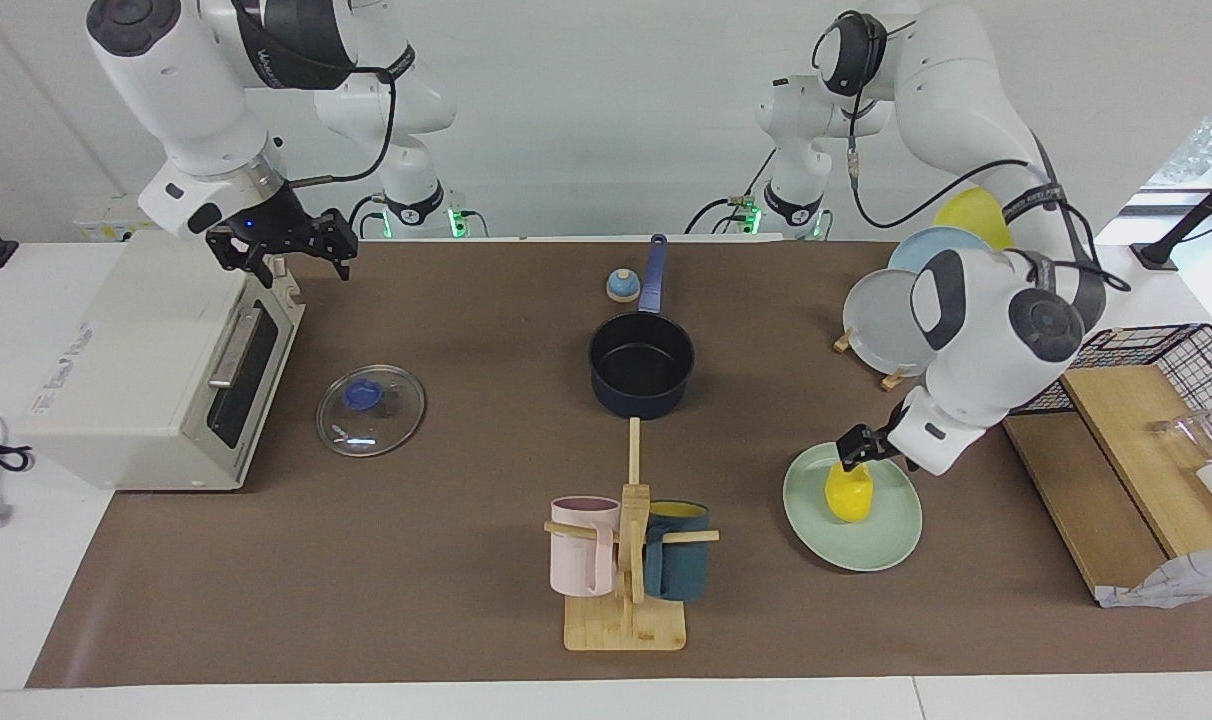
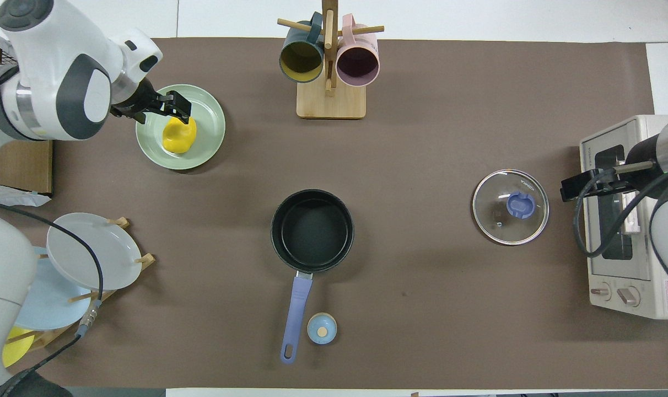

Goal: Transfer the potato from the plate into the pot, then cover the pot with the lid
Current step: 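Grasp the potato with the left gripper while the right gripper grasps the lid, then carry the potato with the left gripper over the black saucepan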

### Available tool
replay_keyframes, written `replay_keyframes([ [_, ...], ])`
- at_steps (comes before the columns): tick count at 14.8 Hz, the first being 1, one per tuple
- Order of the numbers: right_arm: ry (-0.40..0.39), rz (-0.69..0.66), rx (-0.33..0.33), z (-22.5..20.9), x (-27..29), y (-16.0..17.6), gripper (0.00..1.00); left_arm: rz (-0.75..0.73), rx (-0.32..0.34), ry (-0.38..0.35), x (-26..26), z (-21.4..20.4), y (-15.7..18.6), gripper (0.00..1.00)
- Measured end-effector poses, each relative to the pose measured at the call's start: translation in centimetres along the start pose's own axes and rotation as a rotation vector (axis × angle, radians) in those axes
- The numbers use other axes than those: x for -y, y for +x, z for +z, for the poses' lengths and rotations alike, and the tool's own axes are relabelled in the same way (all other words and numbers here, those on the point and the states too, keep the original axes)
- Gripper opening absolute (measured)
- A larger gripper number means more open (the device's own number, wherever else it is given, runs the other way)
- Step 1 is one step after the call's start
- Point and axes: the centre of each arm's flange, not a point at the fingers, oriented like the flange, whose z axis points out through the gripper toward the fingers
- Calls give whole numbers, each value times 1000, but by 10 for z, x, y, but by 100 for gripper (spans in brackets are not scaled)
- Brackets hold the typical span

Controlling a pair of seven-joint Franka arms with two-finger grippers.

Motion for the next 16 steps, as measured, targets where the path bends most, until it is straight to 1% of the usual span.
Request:
replay_keyframes([
  [1,-3,-11,-33,13,2,2,100,22,3,4,0,10,2,100],
  [2,-4,-33,-43,30,4,3,100,36,-1,6,-2,15,4,100],
  [4,-3,-70,-27,69,4,9,100,60,2,14,-4,27,2,100],
  [7,-1,-84,2,124,2,27,100,87,3,23,-7,46,-3,100],
  [10,-3,-105,-12,174,0,35,100,94,-6,25,-8,56,-8,100],
  [11,-5,-109,-25,187,0,33,100,95,-5,25,-8,55,-10,92],
  [13,-8,-117,-43,204,1,28,100,95,-6,26,-8,52,-11,67],
  [16,-9,-142,-40,216,-2,24,100,82,-4,28,-6,35,-12,67],
])
